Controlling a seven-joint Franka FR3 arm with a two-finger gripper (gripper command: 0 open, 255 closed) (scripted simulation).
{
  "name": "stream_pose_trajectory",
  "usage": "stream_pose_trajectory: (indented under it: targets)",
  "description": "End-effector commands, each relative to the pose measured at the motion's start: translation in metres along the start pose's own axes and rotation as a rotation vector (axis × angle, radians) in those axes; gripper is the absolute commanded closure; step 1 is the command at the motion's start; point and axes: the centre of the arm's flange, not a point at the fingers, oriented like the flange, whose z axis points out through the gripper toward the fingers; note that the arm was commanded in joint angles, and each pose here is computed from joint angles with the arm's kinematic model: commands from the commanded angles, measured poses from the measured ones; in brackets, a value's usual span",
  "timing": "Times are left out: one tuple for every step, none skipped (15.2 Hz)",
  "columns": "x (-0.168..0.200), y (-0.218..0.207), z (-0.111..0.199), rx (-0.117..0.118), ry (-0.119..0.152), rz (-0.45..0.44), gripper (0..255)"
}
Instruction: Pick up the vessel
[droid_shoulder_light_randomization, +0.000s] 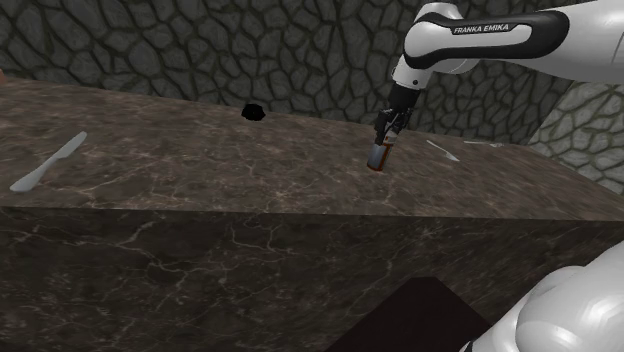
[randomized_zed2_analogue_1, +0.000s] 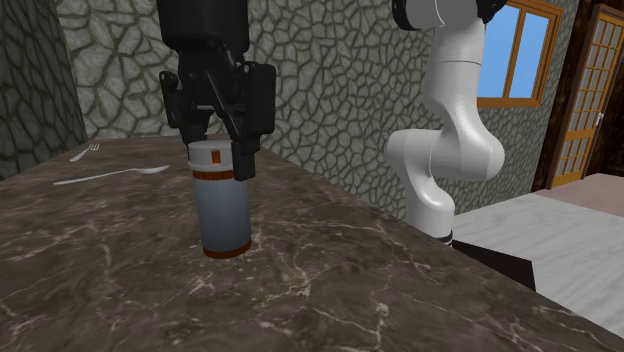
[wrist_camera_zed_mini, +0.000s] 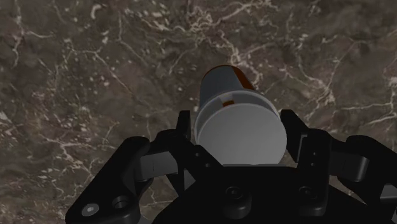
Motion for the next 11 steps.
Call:
stream_pose_trajectory:
  targets:
    - [0.0, 0.0, 0.001, 0.0, -0.001, 0.0, 255]
    - [-0.001, 0.0, 0.001, 0.0, -0.001, 0.0, 255]
    - [-0.001, 0.0, -0.004, 0.0, -0.001, 0.0, 255]
    - [-0.001, 0.0, -0.01, 0.0, -0.001, 0.0, 255]
    - [-0.001, 0.0, -0.015, 0.0, -0.001, 0.0, 255]
    - [-0.001, 0.0, -0.02, 0.0, -0.001, 0.0, 255]
    - [-0.001, 0.0, -0.025, 0.0, -0.001, 0.0, 255]
    - [-0.001, 0.0, -0.031, 0.0, -0.001, 0.0, 255]
    - [-0.001, 0.0, -0.036, 0.0, -0.001, 0.0, 255]
    - [-0.001, 0.0, -0.041, 0.0, -0.001, 0.0, 255]
    - [-0.001, 0.0, -0.047, 0.0, -0.001, 0.0, 255]
